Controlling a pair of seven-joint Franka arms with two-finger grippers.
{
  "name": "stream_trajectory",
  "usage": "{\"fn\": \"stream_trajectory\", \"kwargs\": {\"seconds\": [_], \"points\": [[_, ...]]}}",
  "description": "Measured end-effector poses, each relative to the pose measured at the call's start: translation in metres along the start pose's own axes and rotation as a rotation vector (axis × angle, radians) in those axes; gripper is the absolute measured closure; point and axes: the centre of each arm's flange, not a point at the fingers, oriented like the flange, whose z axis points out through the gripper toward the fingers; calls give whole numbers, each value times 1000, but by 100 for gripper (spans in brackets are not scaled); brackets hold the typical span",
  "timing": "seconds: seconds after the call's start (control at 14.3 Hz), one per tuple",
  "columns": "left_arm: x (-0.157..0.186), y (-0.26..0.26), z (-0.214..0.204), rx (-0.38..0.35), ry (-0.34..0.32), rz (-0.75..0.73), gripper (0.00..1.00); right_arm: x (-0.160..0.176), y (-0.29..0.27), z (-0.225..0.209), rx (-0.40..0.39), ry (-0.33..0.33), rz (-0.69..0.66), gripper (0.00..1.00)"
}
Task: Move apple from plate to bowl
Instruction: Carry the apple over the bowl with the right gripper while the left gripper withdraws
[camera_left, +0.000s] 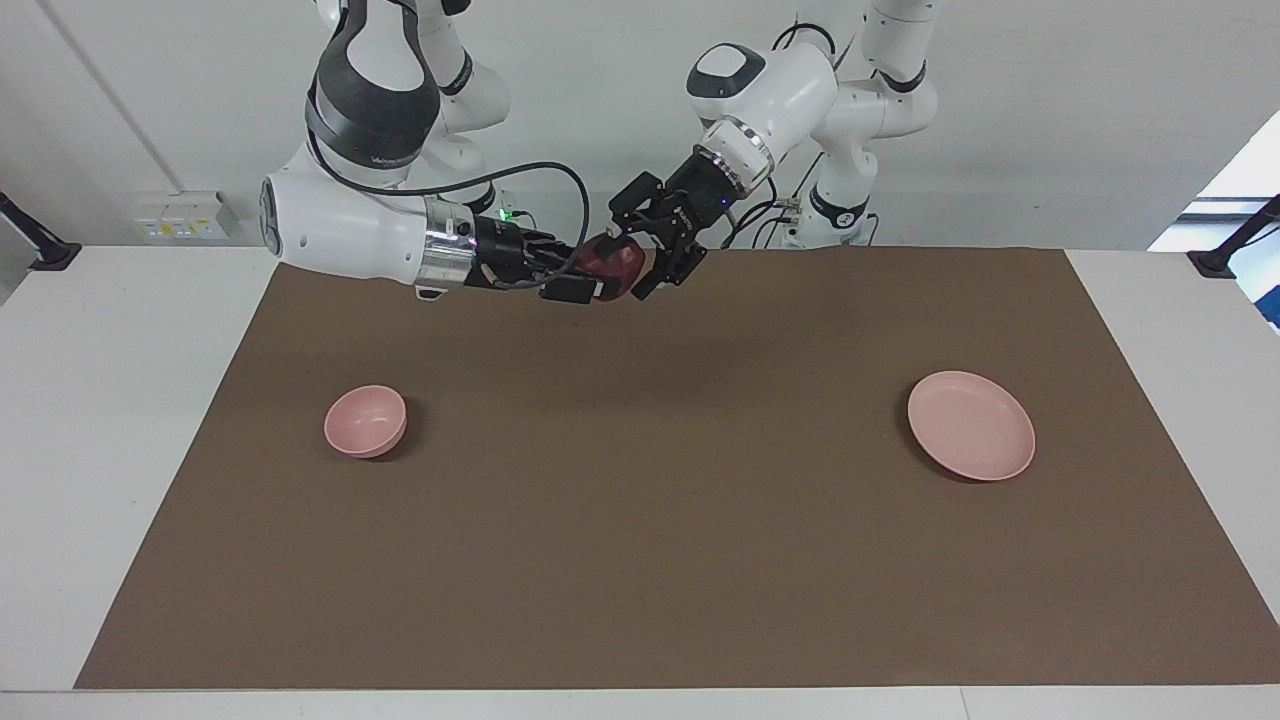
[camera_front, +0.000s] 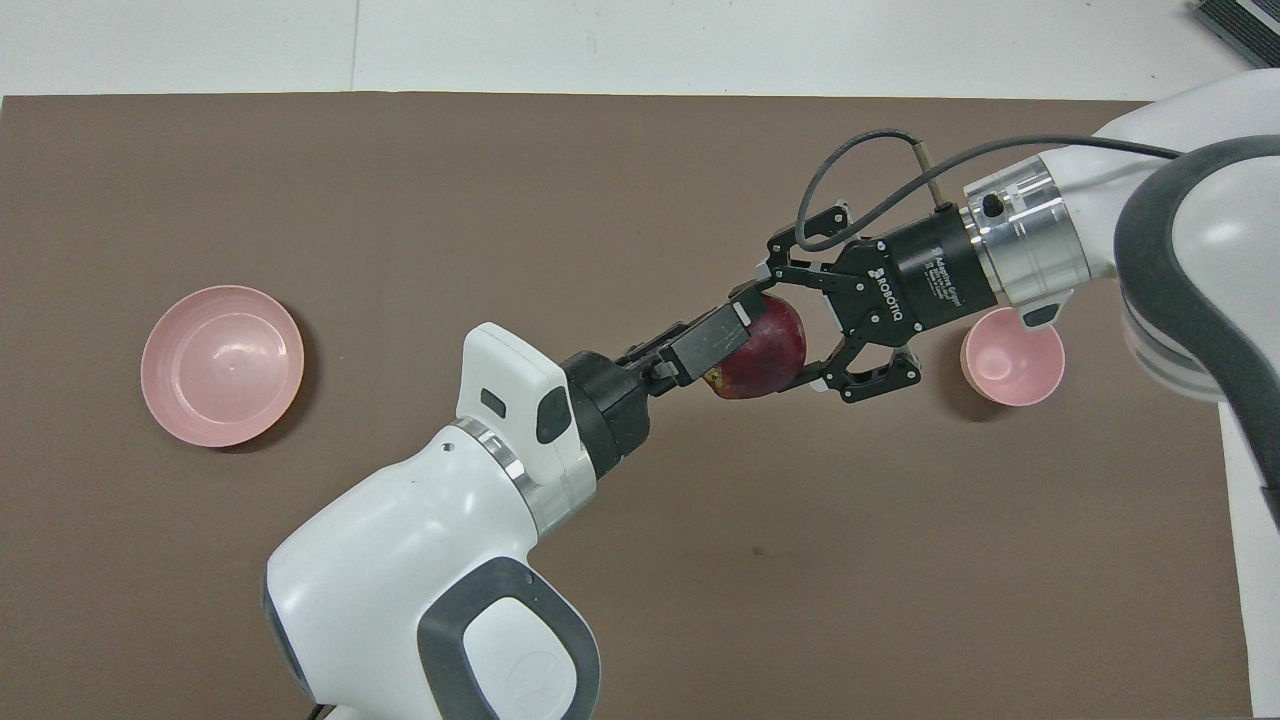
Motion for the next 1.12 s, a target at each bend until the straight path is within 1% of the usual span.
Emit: {"fn": "stream_trajectory", "kwargs": {"seconds": [0.28, 0.42, 0.63, 0.84, 0.98, 1.05, 1.12], "points": [[1, -4, 3, 5, -13, -7, 0, 22, 16, -23, -49, 97, -97, 19], [10, -14, 4, 20, -22, -20, 0, 34, 25, -35, -95, 157, -162, 19], [41, -43, 0, 60, -9, -51, 0, 54, 43, -54, -208, 254, -284, 19], [69, -65, -9, 96, 23, -48, 0, 71, 59, -73, -317, 335, -358, 19], [80, -74, -13, 120, 38, -26, 0, 82, 66, -84, -389, 415, -400, 19], [85, -77, -14, 133, 37, -6, 0, 88, 69, -88, -428, 460, -431, 19], [90, -82, -15, 148, 20, 17, 0, 94, 74, -90, -465, 499, -470, 19]]}}
